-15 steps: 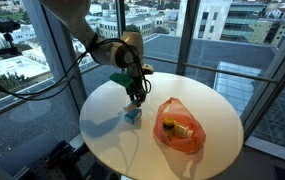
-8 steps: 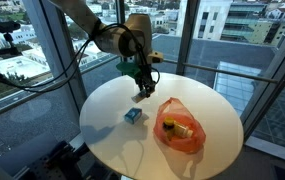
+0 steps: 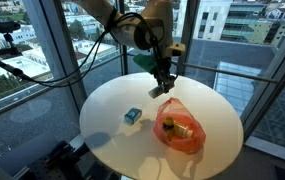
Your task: Put the bottle into the carrier bag
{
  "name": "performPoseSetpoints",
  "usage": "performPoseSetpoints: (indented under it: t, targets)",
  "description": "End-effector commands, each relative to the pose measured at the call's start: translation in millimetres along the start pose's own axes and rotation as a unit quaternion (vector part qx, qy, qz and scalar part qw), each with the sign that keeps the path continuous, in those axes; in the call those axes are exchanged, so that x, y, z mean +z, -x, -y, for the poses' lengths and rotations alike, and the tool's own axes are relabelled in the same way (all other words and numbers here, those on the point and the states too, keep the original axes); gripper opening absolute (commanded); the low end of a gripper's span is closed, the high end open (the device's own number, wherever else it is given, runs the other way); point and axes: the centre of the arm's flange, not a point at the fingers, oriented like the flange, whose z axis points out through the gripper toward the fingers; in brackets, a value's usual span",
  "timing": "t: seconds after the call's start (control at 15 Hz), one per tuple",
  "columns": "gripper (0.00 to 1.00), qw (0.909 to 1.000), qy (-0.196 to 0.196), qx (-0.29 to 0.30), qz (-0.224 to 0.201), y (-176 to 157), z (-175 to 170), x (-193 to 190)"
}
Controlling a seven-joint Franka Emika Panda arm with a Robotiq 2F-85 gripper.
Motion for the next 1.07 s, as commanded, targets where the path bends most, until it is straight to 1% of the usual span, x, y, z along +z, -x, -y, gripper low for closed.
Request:
performPoseSetpoints:
  t: [0.0,0.33,0.6,0.87,1.0]
  targets:
    - [0.25,0.9989,0.000,0.047,-0.006,-28.6,-15.6,-4.5]
    - [0.25,0.9940,0.002,0.109,-0.011,-44.0,-43.0,4.7]
    - [0.25,0.9886,0.006,0.151,-0.002,-49.9,-66.8,17.8]
    - [0.25,0.9826,0.014,0.185,0.007,-45.9,-87.4,34.8]
    - [0.25,0.9804,0.021,0.196,0.009,-41.1,-92.2,43.2]
